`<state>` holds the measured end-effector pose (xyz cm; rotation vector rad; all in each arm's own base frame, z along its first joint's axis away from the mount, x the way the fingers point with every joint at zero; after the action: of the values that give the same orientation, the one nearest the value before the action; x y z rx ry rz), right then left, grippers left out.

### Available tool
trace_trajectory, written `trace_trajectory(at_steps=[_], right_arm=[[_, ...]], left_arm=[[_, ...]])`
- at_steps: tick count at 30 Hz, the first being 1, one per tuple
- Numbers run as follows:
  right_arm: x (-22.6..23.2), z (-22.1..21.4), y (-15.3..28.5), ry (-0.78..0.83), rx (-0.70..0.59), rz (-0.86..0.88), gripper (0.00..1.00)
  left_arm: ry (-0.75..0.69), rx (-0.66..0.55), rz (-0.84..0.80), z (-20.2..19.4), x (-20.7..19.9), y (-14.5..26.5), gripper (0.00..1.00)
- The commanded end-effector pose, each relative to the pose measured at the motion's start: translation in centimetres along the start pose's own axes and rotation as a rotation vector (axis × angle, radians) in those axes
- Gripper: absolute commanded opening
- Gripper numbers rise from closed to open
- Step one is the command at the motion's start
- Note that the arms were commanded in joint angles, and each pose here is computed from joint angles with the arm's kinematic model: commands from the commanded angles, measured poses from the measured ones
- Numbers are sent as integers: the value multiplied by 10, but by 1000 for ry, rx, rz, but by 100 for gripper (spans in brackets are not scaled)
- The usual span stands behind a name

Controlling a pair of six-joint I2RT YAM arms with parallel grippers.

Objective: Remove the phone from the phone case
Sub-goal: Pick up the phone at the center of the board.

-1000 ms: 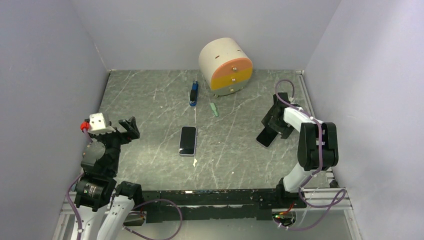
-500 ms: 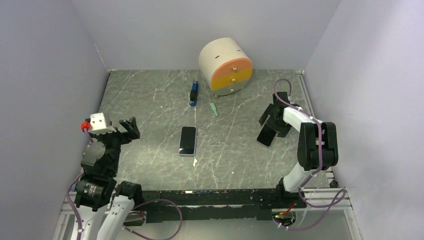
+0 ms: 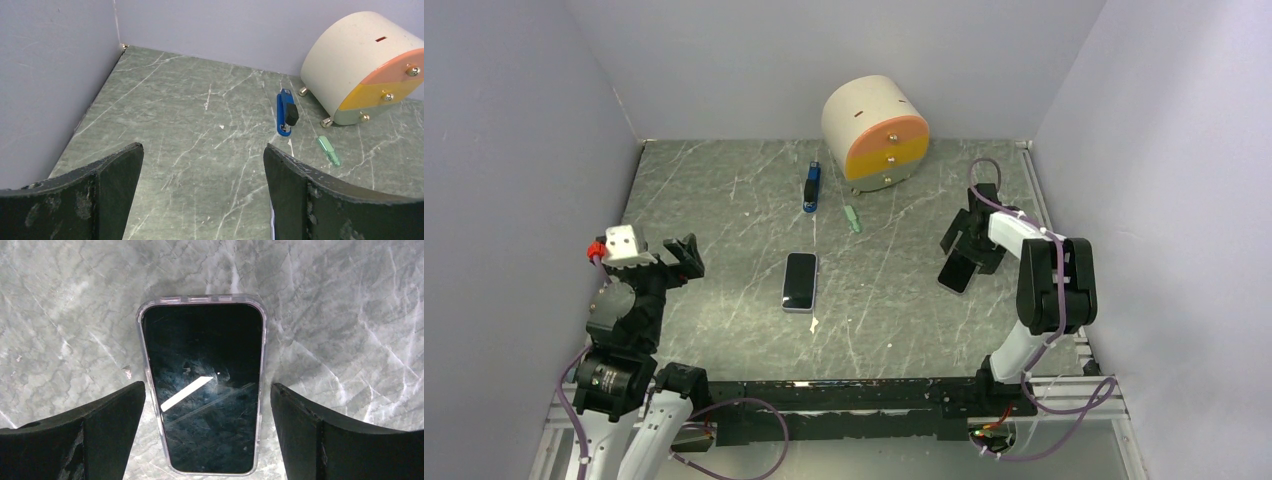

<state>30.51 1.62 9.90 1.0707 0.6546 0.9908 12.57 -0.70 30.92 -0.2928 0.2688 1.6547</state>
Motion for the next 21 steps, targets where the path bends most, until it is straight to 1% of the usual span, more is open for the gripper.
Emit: trace_trajectory(at_steps=[1,5,9,13,18,19,21], right_arm=[[5,2,-3,13,8,40,96],[8,-9,-6,29,32,55,89],[15,-20,-7,62,49,82,78],[26,-26,-2,88,22,150,61],[46,-24,12,155,-79,248,44],[49,-23,14,167,-102,271,39],[55,-23,19,192,-128,335,26]], left_arm=[[-21,-3,-38,2,-5,-5,94],[-27,25,-59,-1,-8,-10,94],[-16,60,-94,-6,-12,-19,94],[0,121,-149,-13,-20,-28,94],[25,199,-206,-18,-30,-40,94],[36,217,-212,-18,-32,-42,94],[67,282,-195,-19,-35,-47,94]])
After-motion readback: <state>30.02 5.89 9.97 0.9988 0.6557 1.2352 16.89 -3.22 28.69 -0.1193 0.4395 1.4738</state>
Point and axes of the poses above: each gripper's point midway between its finger pads, its own y axis back along the fingers, its own x axis along the line the jaws close on, z = x × y, the point moved 9 cm from there along y, back along the fingers, and after that the axes turned 10 degrees about y, right-handed, at the moved point
